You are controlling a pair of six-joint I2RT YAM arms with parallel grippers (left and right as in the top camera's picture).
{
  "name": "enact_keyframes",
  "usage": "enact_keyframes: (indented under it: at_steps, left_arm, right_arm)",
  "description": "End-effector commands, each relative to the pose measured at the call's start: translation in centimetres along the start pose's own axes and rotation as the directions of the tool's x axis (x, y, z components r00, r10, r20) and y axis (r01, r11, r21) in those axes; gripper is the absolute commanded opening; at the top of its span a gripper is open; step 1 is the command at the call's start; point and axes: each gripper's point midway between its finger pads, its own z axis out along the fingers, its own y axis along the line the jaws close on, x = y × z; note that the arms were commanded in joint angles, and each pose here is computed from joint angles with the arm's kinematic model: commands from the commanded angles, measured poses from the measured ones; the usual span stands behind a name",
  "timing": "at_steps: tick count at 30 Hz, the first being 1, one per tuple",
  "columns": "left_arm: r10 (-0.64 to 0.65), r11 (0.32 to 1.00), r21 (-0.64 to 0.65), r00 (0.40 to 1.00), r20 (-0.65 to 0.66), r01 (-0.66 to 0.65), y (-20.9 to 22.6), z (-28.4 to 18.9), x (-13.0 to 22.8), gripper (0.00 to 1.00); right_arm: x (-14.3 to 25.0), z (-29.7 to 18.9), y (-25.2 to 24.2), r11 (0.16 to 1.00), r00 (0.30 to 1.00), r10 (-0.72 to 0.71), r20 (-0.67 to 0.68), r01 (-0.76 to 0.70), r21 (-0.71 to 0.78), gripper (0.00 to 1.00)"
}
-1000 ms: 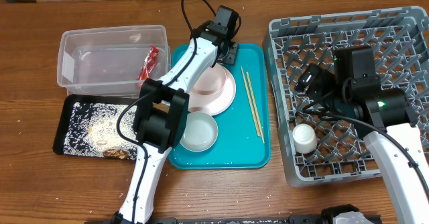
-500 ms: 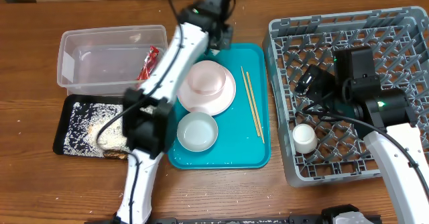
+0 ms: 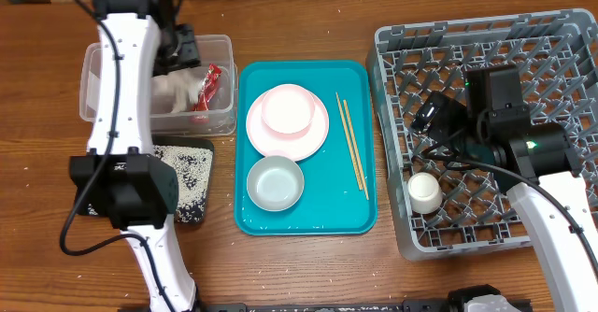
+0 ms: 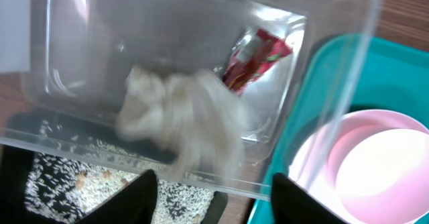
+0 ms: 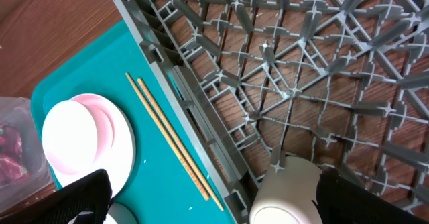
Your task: Sort waste into correct bins and load items into the dishwasher
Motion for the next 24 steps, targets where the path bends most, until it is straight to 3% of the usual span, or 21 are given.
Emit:
enact_keyframes:
  at_steps: [1, 5, 6, 14, 17, 24]
  left_arm:
    - [0.044, 0.991, 0.129, 0.999, -0.004, -0.043, -0.4, -1.4, 0.2, 0.53]
    - [0.079, 0.986, 0.139, 0.989, 0.122, -0.096, 0.3, -7.4, 0.8, 0.73]
    - [0.083, 0.984, 0.144, 0.985, 0.153, -0.105, 0.2, -9.1, 1.3, 1.0]
    - [0.159, 0.958, 0.19, 0.948, 0.277, -0.217, -1.4, -19.2, 8.8, 1.0]
    - [0.176, 0.922, 0.284, 0.937, 0.304, -0.265, -3.6, -21.8, 11.5, 1.0]
    - [0.238, 0.871, 0.34, 0.909, 0.341, -0.356, -6.0, -23.8, 14.1, 1.0]
  right_arm:
    - [-0.4, -0.3, 0.0, 1.0, 1.0, 0.006, 0.019, -0.006, -0.001, 1.0]
    - [-0.4, -0.3, 0.0, 1.0, 1.0, 0.007, 0.019, -0.007, -0.002, 1.0]
    - [-0.4, -0.3, 0.0, 1.0, 1.0, 0.007, 0.019, -0.007, -0.002, 1.0]
    - [-0.4, -0.3, 0.0, 1.0, 1.0, 0.007, 0.019, -0.007, -0.002, 1.0]
    - [-0.4, -0.3, 0.0, 1.0, 1.0, 0.007, 0.019, -0.007, -0.002, 1.0]
    - [-0.4, -0.3, 0.0, 1.0, 1.0, 0.007, 0.019, -0.007, -0.002, 1.0]
